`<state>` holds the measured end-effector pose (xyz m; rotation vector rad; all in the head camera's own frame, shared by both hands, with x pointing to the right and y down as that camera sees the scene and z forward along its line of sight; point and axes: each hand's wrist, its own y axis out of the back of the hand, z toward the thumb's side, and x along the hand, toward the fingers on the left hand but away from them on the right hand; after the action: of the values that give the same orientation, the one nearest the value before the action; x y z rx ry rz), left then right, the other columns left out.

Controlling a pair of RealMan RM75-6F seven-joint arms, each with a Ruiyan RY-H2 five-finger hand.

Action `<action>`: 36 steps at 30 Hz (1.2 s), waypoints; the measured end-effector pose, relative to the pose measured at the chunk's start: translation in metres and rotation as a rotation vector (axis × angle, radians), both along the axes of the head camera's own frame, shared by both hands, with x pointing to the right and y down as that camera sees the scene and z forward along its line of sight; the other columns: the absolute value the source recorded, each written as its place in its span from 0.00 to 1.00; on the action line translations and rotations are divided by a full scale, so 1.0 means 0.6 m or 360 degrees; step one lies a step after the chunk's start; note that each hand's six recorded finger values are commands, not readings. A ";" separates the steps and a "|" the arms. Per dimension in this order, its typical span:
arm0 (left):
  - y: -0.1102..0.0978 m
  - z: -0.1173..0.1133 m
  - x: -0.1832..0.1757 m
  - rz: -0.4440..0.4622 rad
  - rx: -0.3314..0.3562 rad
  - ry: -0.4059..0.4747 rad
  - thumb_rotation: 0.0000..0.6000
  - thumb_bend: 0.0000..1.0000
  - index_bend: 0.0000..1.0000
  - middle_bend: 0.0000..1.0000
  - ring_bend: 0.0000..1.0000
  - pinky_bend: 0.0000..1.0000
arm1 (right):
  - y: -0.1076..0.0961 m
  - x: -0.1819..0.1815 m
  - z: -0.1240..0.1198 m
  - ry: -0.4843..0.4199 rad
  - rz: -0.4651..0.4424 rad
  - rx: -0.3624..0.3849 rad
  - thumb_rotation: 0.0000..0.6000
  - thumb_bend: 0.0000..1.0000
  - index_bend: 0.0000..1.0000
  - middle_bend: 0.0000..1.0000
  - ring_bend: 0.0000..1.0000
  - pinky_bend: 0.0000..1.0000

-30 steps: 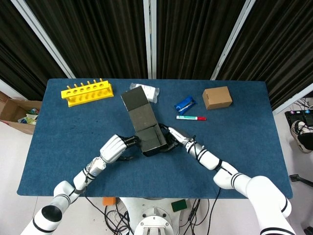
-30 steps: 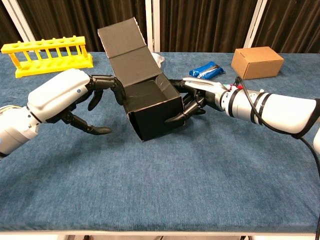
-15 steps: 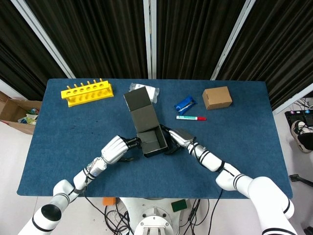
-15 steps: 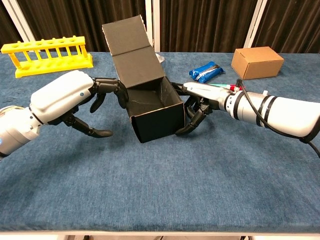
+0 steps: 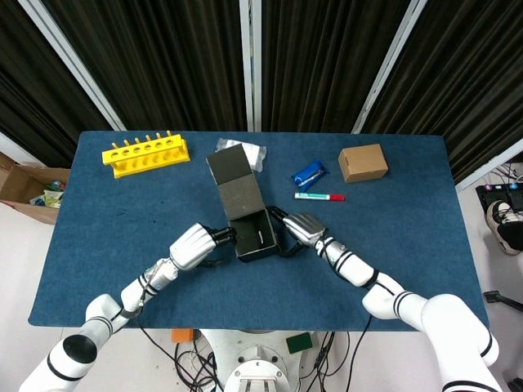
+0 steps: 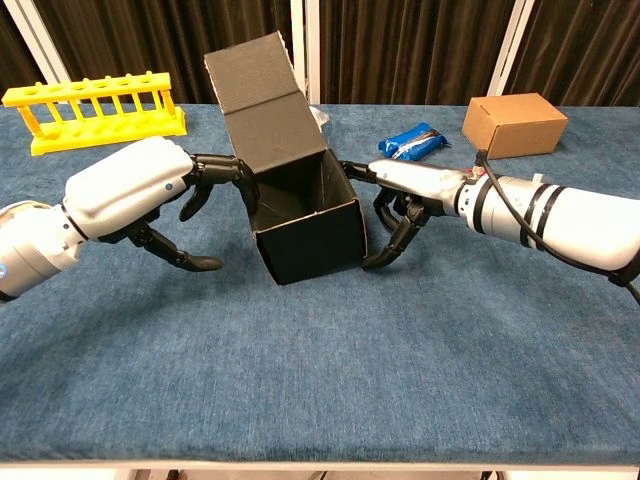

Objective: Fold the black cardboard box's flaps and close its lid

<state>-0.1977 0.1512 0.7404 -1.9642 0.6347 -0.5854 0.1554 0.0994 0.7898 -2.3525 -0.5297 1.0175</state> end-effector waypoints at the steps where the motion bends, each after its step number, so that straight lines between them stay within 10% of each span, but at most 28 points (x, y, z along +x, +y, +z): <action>1: -0.001 0.000 0.000 0.0008 0.0005 -0.0012 1.00 0.10 0.38 0.32 0.71 0.91 | 0.000 0.001 -0.001 0.0007 -0.0003 0.0006 1.00 0.00 0.00 0.04 0.69 0.99; 25: -0.014 0.009 0.028 0.0228 0.0124 -0.0309 1.00 0.19 0.37 0.30 0.71 0.91 | -0.004 0.031 -0.026 0.0099 0.0011 0.0110 1.00 0.01 0.00 0.07 0.68 0.99; 36: -0.017 0.002 0.039 0.0302 0.0172 -0.0343 1.00 0.42 0.56 0.51 0.72 0.91 | -0.007 0.030 -0.030 0.0031 0.0071 0.0076 1.00 0.03 0.00 0.09 0.68 0.99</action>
<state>-0.1743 0.1411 0.7414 -1.8055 0.3350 -0.6208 0.1733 0.0951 0.7719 -2.2960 -0.5948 1.0354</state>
